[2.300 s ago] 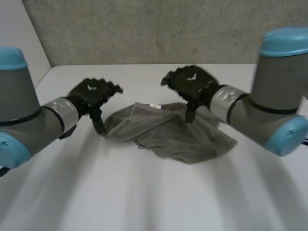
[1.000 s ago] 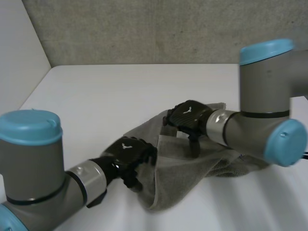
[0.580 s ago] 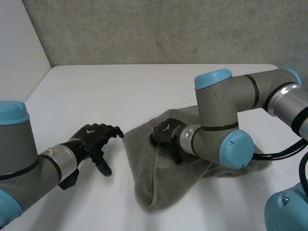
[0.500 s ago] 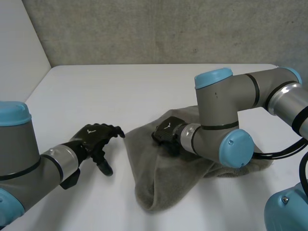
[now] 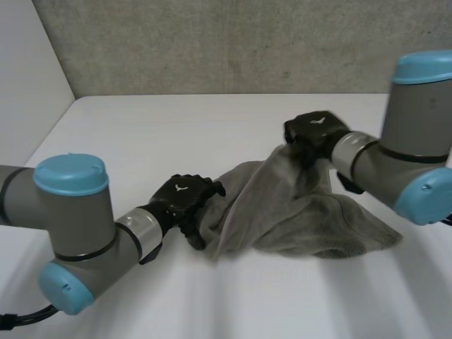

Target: Fold the towel.

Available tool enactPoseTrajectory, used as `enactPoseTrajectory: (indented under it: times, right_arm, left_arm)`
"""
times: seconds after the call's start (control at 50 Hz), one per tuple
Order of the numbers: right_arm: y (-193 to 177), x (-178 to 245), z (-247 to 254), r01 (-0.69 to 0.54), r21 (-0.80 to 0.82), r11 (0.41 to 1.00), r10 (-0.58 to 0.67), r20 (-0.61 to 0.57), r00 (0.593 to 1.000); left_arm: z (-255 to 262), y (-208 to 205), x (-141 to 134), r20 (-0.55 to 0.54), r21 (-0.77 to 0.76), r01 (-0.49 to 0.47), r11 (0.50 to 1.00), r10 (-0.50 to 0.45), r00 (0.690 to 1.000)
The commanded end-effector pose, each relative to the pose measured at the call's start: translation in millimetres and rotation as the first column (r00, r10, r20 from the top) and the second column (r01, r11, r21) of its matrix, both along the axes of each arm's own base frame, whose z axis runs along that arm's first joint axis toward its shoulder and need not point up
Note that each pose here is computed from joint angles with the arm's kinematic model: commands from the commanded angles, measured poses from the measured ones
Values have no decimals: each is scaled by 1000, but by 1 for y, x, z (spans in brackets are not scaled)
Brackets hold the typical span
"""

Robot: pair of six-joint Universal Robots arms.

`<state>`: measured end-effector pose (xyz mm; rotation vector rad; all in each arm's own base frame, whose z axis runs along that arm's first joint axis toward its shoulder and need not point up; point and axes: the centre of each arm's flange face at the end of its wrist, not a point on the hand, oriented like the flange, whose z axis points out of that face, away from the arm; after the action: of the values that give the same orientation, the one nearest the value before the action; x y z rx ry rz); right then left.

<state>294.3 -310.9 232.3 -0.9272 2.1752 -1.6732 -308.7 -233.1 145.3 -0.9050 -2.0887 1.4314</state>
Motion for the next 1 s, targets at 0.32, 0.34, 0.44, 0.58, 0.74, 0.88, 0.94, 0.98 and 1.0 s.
enactPoseTrajectory:
  times: [0.32, 0.34, 0.44, 0.58, 0.74, 0.88, 0.94, 0.98, 1.0]
  right_arm:
    - [-31, -77, 17, 201, -38, 979, -199, 65, 978]
    - [-33, -81, 19, 208, -45, 977, -205, 71, 976]
    - [-32, -82, 18, 193, -37, 980, -190, 71, 979]
    - [-34, -77, 29, 151, -78, 985, -143, 92, 985]
    - [-56, -64, 128, 160, -515, 842, -38, 241, 970]
    - [-20, -50, 225, 245, -859, 450, 244, 382, 891]
    - [-8, -50, 240, 260, -894, 364, 328, 385, 863]
    - [-8, -51, 239, 250, -889, 384, 326, 384, 864]
    - [-11, -50, 230, 222, -867, 445, 310, 382, 871]
  left_arm:
    - [-14, -21, -20, -2, -9, 15, 1000, -15, 1000]
    - [-15, -21, -20, -4, -12, 15, 1000, -15, 1000]
    - [-16, -25, -22, -6, -15, 8, 1000, -8, 1000]
    - [-6, -41, -26, -10, -84, -31, 996, 30, 999]
    - [111, -108, -27, -65, -560, -203, 804, 202, 977]
    - [245, -109, -26, -353, -802, -366, 472, 120, 928]
    - [286, -97, -21, -453, -833, -443, 331, 51, 890]
    - [297, -92, -18, -480, -835, -467, 291, 30, 877]
    - [297, -91, -15, -485, -835, -473, 282, 29, 874]
